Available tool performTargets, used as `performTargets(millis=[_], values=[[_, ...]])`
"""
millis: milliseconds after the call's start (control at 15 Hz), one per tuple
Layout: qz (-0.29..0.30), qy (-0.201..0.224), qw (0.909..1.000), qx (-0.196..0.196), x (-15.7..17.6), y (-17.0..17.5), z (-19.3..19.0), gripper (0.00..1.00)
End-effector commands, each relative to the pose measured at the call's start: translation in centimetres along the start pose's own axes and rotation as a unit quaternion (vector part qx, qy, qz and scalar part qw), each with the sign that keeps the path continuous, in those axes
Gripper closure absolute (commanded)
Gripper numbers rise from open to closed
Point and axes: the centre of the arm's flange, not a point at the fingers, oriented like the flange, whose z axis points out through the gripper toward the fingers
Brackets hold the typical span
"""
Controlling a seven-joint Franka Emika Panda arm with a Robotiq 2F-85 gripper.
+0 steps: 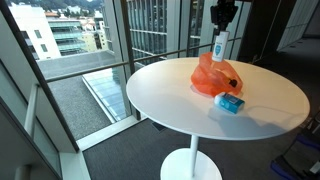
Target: Put the white bottle in the plastic
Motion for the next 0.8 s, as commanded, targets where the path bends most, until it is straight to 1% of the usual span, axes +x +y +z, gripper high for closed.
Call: performTargets(millis=[0, 333, 733], values=[[0.032, 0.003, 0.9995, 0.001, 1.8, 1.8, 0.3, 0.9], [0.056, -0.002, 0.9984, 0.0, 3.3, 3.9, 2.0, 0.9], [0.065, -0.002, 0.9979, 0.002, 5.6, 5.4, 3.5, 0.9]])
